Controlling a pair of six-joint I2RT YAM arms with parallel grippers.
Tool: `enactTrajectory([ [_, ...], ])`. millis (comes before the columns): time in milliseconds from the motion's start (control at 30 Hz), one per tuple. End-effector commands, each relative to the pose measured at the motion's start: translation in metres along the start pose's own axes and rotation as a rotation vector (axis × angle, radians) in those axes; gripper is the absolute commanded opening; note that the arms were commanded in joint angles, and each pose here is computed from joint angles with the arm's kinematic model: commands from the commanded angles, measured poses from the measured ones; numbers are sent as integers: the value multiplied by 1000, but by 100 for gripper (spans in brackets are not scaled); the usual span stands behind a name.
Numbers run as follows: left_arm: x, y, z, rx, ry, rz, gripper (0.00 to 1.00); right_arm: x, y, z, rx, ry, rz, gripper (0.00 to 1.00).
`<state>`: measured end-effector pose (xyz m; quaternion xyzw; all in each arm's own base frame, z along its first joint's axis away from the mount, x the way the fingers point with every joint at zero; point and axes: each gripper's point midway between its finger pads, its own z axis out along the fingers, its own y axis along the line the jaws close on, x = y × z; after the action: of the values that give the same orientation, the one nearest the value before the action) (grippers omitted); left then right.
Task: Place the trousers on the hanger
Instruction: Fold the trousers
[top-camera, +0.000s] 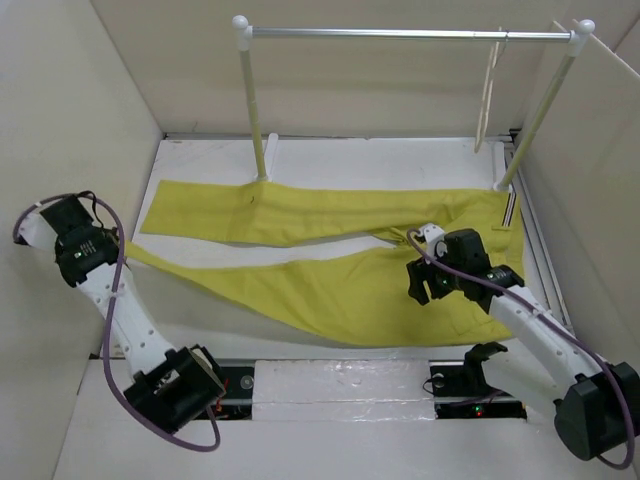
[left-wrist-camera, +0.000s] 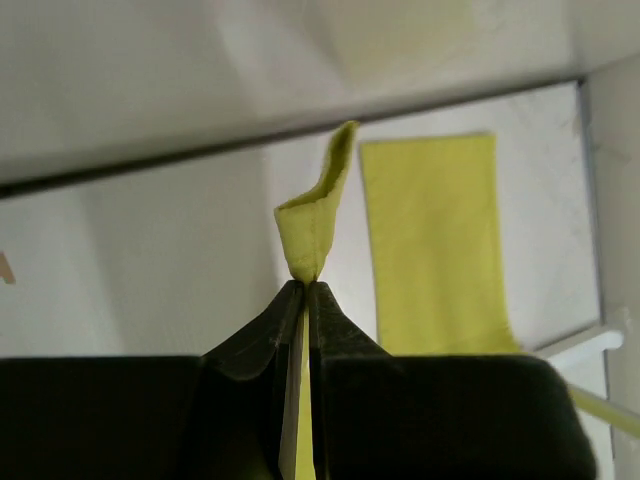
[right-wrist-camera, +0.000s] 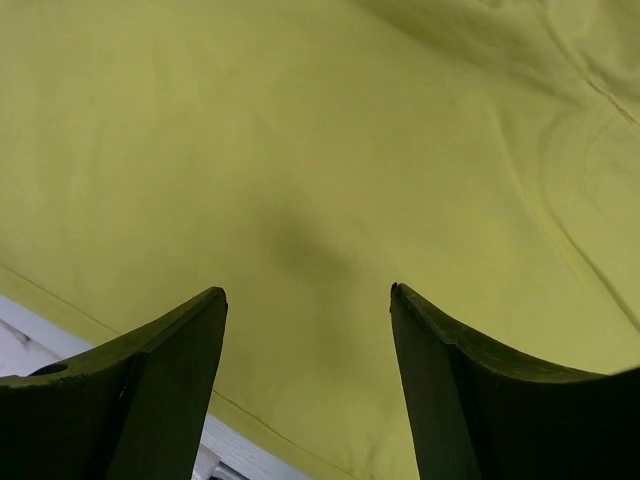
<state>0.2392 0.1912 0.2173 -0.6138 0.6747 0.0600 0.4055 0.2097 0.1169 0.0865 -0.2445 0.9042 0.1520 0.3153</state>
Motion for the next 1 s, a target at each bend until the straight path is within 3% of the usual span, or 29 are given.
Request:
enactTrajectory([
  [0,-19,13,-28,-105,-73,23,0,-19,-9,-6,28,-56,29,72],
  [100,-26,-6,-43,-49,-84,37,0,-15,-38,-21,150,-46,78,71],
  [200,-3,-37,-51,93,-16,81,0,-2,-75,-34,289,-44,180,69],
  [333,18,-58,-61,247,47,135,0,19,-110,-25,334,-44,340,66],
  [400,20,-90,-86,353,35,181,0,28,-121,-21,314,-18,389,62],
  [433,17,-103,-98,396,23,193,0,34,-135,-30,355,-11,438,58],
  [467,21,-118,-110,444,35,215,0,46,-141,-42,404,42,463,58],
  [533,8,-146,-144,564,20,214,0,38,-164,-81,558,1,494,58],
  [567,13,-155,-154,601,37,228,0,49,-166,-97,631,41,550,59],
  [733,48,-165,-184,752,111,273,0,97,-165,-109,718,176,784,59],
  [900,47,-163,-208,815,89,276,0,114,-171,-136,904,247,957,61],
  [967,52,-170,-228,872,105,300,0,122,-171,-128,890,302,1027,63],
])
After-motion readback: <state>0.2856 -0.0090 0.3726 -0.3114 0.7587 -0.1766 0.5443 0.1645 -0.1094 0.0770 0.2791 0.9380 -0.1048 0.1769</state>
